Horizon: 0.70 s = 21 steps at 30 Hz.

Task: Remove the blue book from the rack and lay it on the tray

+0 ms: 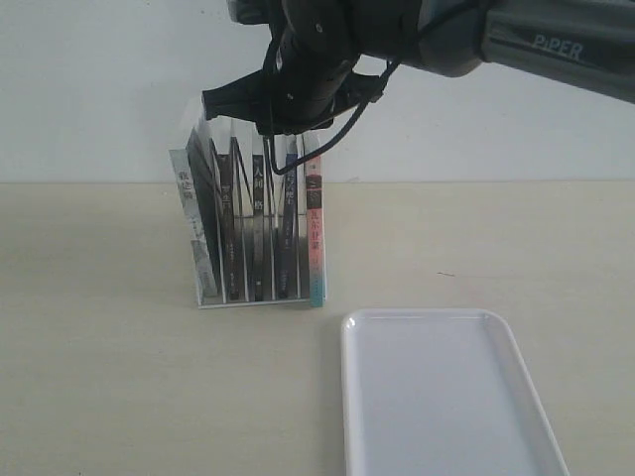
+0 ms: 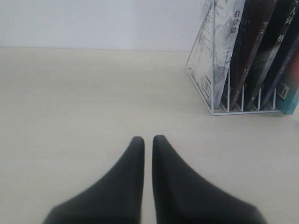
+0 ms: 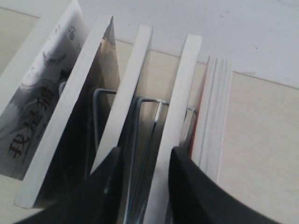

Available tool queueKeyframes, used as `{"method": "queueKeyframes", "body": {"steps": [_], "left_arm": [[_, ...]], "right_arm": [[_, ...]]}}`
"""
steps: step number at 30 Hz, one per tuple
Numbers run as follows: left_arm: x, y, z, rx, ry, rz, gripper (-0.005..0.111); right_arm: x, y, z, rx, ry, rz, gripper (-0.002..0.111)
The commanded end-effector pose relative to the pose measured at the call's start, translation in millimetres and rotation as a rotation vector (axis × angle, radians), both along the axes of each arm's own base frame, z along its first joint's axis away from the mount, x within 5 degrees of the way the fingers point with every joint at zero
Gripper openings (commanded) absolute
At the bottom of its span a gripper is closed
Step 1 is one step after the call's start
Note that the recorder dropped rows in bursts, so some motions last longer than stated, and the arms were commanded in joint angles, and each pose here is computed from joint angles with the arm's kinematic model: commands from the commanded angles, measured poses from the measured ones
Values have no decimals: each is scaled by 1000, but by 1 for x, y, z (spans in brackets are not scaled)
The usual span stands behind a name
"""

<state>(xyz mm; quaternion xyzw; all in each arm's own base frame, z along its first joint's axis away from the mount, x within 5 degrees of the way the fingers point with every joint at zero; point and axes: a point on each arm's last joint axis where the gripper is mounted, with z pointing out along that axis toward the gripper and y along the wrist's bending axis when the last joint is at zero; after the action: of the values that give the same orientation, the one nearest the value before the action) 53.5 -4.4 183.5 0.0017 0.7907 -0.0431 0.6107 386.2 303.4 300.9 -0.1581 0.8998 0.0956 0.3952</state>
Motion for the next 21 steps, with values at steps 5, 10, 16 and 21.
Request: {"method": "queueKeyframes", "body": {"steps": [5,10,16,21], "left_arm": [[0,0,-1,-6,-4,7,6],[0,0,-1,-6,-4,7,6],[0,0,-1,-6,-4,7,6],[0,0,-1,-6,-4,7,6]], "right_arm": [[2,-8,5,-21,-5,-31,32],[2,-8,3,-23,-2,-31,32],[5,-5,-8,-26,22,-33,32],[6,-4,-13,-32,28,-32,32]]}}
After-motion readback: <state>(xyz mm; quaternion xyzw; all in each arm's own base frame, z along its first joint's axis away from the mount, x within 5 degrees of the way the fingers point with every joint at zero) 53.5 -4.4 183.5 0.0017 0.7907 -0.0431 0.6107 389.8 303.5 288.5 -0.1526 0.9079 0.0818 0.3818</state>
